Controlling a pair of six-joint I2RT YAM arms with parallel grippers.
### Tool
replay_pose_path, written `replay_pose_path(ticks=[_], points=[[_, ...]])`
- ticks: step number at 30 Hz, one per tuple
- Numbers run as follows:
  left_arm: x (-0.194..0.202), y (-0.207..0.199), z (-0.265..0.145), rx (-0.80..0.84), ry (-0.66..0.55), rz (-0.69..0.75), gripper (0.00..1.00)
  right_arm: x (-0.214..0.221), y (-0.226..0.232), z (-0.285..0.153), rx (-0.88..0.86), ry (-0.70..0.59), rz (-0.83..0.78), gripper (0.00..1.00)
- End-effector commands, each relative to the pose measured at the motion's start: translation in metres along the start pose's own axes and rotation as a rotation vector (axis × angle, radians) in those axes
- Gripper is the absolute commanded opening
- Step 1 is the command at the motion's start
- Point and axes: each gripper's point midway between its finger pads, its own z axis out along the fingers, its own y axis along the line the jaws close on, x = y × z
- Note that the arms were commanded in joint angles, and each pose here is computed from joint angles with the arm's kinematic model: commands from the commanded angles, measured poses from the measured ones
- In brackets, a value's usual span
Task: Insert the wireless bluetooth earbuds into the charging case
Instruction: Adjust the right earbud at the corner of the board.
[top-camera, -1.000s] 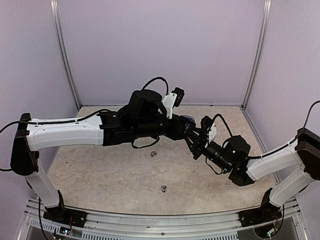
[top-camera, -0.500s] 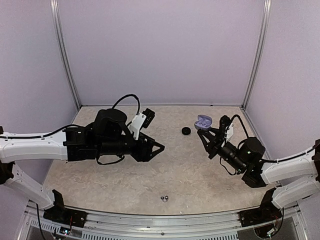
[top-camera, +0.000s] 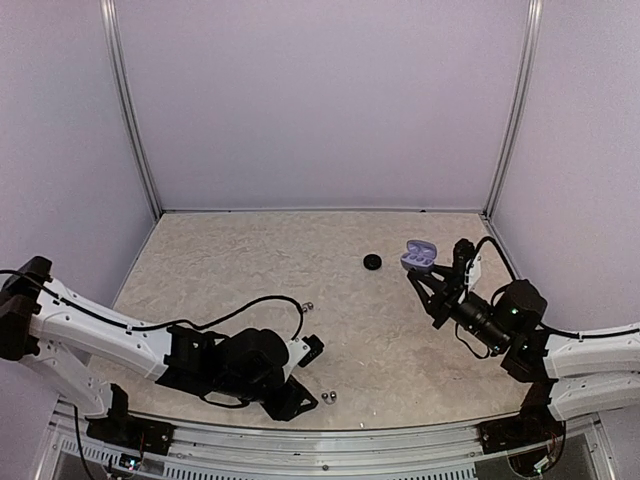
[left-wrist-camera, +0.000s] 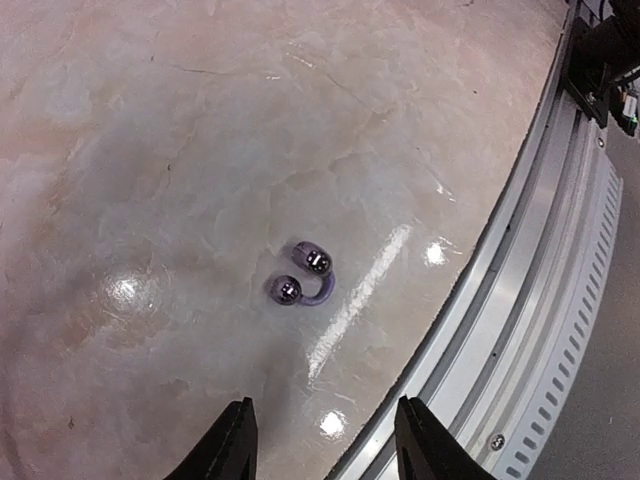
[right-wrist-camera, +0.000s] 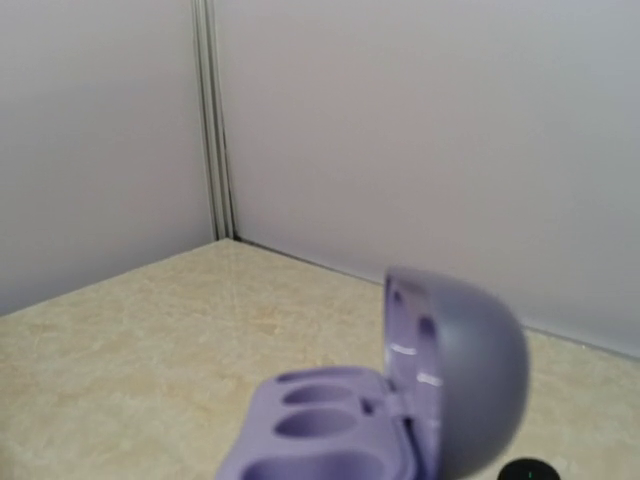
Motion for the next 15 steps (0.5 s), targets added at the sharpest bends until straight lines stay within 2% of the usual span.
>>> replay_pose_path(ticks=[1, 15], points=[[-0.004, 0.003, 0.021, -0.034, -0.021, -0.065, 0.45, 0.008, -0.004, -0.006, 0.009, 0.029, 0.017, 0.00], [-0.013, 0.026, 0.067, -0.084, 0.032, -0.095, 0.24, 0.007, -0.008, -0.009, 0.033, 0.027, 0.005, 0.00]])
